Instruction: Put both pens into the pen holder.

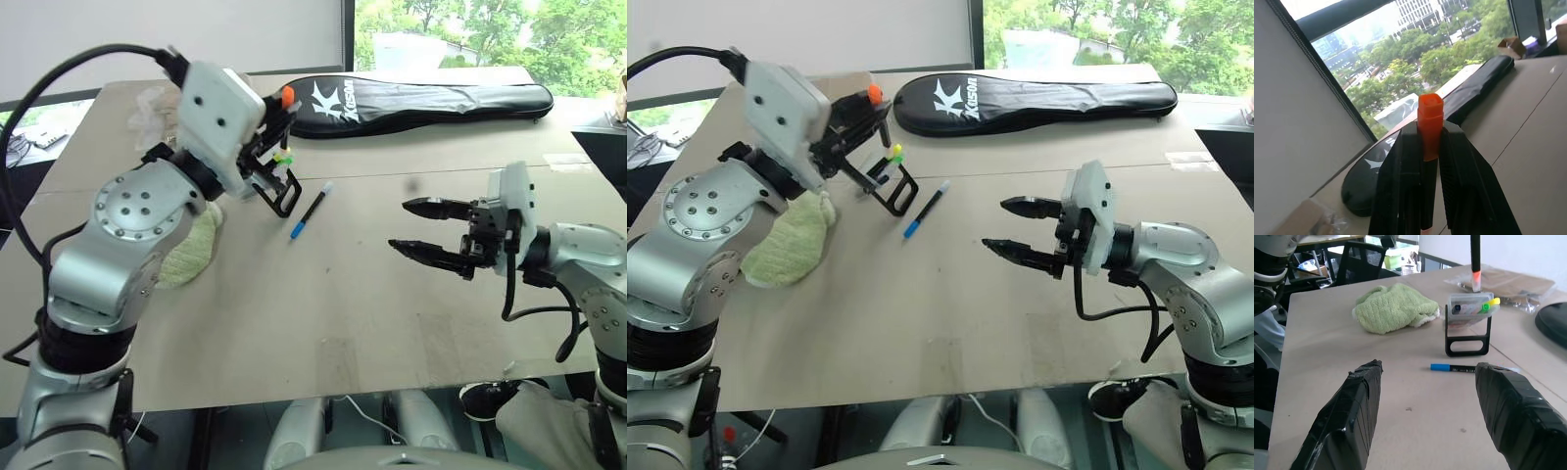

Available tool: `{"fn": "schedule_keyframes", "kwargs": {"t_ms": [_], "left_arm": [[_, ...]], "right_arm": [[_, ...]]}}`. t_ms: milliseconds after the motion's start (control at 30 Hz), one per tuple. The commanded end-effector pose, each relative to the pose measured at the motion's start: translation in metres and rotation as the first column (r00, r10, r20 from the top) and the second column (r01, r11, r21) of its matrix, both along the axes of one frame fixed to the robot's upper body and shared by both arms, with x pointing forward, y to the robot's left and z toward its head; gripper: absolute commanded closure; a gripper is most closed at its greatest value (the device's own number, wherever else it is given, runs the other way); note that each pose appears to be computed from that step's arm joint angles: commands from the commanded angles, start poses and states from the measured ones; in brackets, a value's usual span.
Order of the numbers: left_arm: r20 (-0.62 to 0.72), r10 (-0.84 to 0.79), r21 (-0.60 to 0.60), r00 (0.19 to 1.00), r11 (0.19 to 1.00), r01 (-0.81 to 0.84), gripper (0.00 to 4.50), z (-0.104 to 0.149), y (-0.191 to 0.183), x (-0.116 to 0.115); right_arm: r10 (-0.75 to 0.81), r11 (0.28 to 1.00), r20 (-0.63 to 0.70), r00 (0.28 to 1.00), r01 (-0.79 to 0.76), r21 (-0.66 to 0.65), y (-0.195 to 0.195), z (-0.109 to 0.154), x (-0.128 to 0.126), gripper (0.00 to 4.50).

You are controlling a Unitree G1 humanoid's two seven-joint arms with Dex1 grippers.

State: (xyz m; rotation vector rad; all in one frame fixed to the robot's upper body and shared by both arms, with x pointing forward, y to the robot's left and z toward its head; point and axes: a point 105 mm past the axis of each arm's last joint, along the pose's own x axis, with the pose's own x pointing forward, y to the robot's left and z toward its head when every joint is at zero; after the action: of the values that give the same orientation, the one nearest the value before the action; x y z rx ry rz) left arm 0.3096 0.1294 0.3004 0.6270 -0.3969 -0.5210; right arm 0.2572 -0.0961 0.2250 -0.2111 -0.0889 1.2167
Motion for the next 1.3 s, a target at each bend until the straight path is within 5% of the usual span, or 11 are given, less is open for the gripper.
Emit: {"fn": "schedule_keyframes", "kwargs": {"t_ms": [33, 567, 733, 867, 1000, 1133, 1300], "left_arm": [[0.057, 0.035, 0.086, 0.998, 0.996, -0.039, 4.50, 0.002, -0.001, 0.000], [0.039, 0.129, 0.129, 0.991, 0.983, -0.133, 4.50, -0.034, 0.020, 0.050], [0.038, 0.021, 0.007, 0.999, 1.000, -0.021, 2.19, -0.018, 0.005, 0.041], [-0.161, -0.224, -0.229, 0.961, 0.956, 0.185, 0.49, -0.012, -0.025, 0.022], [-0.281, -0.150, -0.232, 0.948, 0.969, 0.084, 0.49, -0.018, -0.032, 0.021], [-0.596, -0.008, -0.075, 0.803, 0.996, -0.046, 0.49, -0.072, -0.043, 0.032], [-0.712, 0.234, 0.030, 0.662, 0.952, -0.305, 0.49, -0.112, -0.036, 0.056]], "right_arm": [[0.010, 1.000, 0.101, 0.995, -0.012, 0.019, -0.004, 0.015, -0.005, 1.29], [0.011, 0.996, 0.202, 0.979, -0.030, 0.090, -0.003, 0.031, -0.013, 1.29], [-0.010, 0.995, 0.216, 0.976, -0.013, 0.103, -0.003, 0.032, -0.014, 1.23], [-0.036, 0.994, 0.212, 0.977, 0.014, 0.107, -0.006, 0.031, -0.014, 1.23], [-0.056, 0.993, 0.207, 0.977, 0.033, 0.111, -0.007, 0.030, -0.013, 1.23], [-0.077, 0.992, 0.200, 0.977, 0.056, 0.112, -0.008, 0.029, -0.011, 1.23], [-0.105, 0.990, 0.189, 0.976, 0.085, 0.111, -0.009, 0.026, -0.012, 1.23]]}}
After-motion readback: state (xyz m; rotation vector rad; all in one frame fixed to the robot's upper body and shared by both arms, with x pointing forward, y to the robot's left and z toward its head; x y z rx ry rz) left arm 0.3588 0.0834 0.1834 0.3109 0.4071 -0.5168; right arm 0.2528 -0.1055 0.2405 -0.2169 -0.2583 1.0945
